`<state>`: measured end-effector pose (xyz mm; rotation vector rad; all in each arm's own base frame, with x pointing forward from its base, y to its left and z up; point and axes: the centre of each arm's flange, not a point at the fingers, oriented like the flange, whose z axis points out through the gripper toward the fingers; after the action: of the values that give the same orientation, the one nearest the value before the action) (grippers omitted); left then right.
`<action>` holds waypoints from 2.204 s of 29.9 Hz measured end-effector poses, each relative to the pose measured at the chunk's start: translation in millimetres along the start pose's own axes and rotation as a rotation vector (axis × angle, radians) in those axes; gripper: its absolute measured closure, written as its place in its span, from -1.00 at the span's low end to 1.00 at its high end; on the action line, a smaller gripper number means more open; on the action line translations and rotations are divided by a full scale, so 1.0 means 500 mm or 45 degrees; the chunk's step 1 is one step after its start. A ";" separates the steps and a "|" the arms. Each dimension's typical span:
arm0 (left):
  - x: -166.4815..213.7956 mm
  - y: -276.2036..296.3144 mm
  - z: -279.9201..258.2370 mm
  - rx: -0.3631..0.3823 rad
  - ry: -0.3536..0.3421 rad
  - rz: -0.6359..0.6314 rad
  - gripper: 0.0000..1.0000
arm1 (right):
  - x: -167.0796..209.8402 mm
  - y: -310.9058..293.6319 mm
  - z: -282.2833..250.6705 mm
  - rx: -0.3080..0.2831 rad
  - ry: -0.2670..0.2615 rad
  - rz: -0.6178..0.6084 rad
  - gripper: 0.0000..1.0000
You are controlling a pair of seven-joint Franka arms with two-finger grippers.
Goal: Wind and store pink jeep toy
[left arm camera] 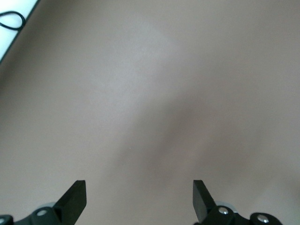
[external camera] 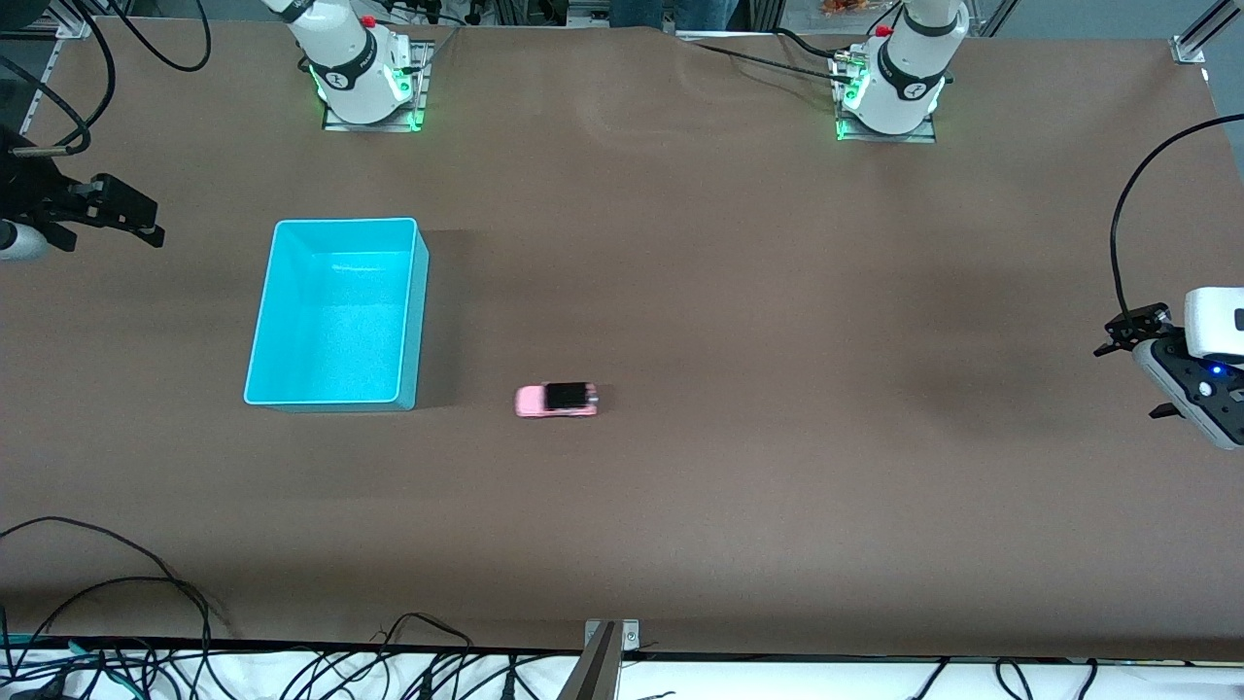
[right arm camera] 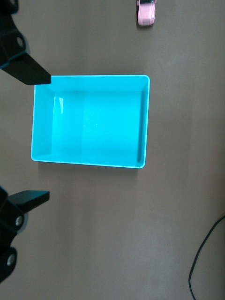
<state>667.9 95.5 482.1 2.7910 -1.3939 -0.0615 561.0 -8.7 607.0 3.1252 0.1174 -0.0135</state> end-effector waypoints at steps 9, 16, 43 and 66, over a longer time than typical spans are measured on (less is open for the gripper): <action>0.021 0.023 -0.033 0.030 0.011 -0.095 -1.00 | 0.000 0.000 0.000 0.000 0.000 0.000 -1.00; 0.030 0.033 -0.046 0.039 0.013 -0.105 -1.00 | -0.001 0.015 0.000 0.000 0.000 0.017 -1.00; 0.145 0.233 -0.141 -0.067 -0.093 -0.708 -1.00 | 0.049 -0.072 0.062 0.008 -0.007 -0.268 -1.00; 0.153 0.277 -0.169 -0.060 -0.068 -0.845 -1.00 | 0.150 -0.226 0.314 0.092 -0.120 -1.249 -1.00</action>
<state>606.8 -48.7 569.4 3.0847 -0.4063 -0.1744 625.9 107.5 447.8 2.7589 1.6098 -0.1722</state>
